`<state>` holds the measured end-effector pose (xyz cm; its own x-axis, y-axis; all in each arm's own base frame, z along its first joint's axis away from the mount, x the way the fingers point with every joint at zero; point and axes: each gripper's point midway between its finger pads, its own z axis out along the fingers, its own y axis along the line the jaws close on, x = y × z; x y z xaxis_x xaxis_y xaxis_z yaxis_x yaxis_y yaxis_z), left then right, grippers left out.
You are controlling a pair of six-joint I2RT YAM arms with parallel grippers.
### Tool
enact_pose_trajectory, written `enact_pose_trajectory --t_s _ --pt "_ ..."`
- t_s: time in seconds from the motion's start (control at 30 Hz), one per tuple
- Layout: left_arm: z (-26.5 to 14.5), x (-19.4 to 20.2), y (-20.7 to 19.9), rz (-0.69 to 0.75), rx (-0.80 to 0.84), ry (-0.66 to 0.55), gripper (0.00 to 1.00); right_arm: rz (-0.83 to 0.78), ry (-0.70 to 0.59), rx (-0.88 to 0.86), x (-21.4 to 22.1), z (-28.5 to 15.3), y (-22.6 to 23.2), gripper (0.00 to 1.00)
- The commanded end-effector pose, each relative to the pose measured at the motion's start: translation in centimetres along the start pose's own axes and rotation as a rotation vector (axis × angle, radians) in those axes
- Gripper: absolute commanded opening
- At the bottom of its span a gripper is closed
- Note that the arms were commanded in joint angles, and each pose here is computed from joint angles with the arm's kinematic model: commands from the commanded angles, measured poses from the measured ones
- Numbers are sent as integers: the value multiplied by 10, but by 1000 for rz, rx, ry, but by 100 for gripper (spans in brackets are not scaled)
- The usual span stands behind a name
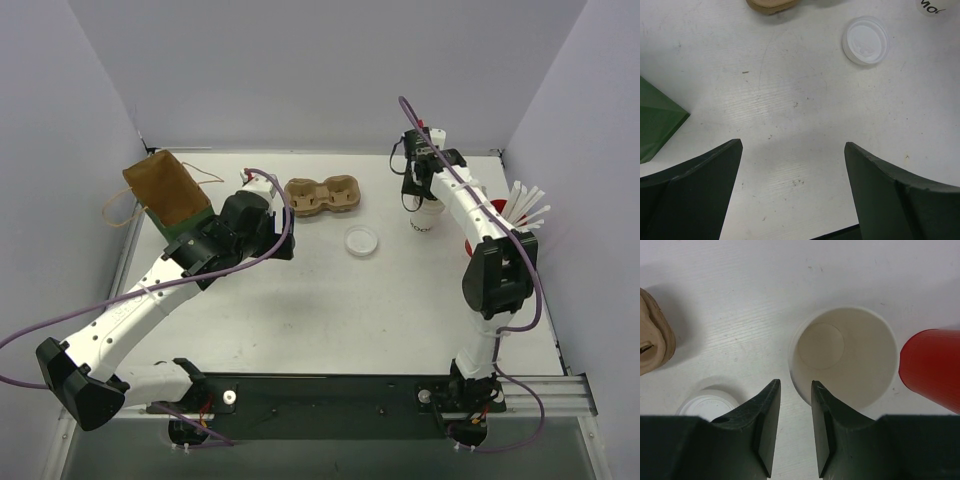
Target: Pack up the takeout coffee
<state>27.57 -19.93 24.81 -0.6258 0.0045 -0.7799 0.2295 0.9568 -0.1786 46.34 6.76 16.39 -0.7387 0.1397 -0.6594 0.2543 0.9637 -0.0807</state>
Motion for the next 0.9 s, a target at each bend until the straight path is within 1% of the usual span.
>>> enact_pose_trajectory --t_s 0.0,0.1,0.17,0.23,0.3,0.43,0.47,0.57,0.87 --pt "-10 -16 -4 -12 28 -45 95 -8 0 24 -6 1 -8 27" --pt "-11 -17 -3 -14 28 -48 95 -9 9 27 -5 5 -10 24" --pt "-11 -16 -3 -14 25 -45 95 -8 11 33 -5 7 -11 19" --pt "-11 -16 -2 -11 24 -45 95 -9 12 35 -5 8 -12 18" --pt "-12 -16 -2 -12 22 -46 95 -11 12 36 -6 9 -12 14" --pt "-11 -16 -1 -12 20 -43 95 -19 9 44 -7 9 -14 5" --pt "-11 -16 -1 -12 20 -43 95 -21 7 46 -8 8 -15 0" --pt "-10 -14 -1 -12 17 -37 95 -35 7 66 -9 6 -19 0" --pt "-7 -14 -3 -15 20 -33 95 -81 -57 163 -28 -12 -37 0"
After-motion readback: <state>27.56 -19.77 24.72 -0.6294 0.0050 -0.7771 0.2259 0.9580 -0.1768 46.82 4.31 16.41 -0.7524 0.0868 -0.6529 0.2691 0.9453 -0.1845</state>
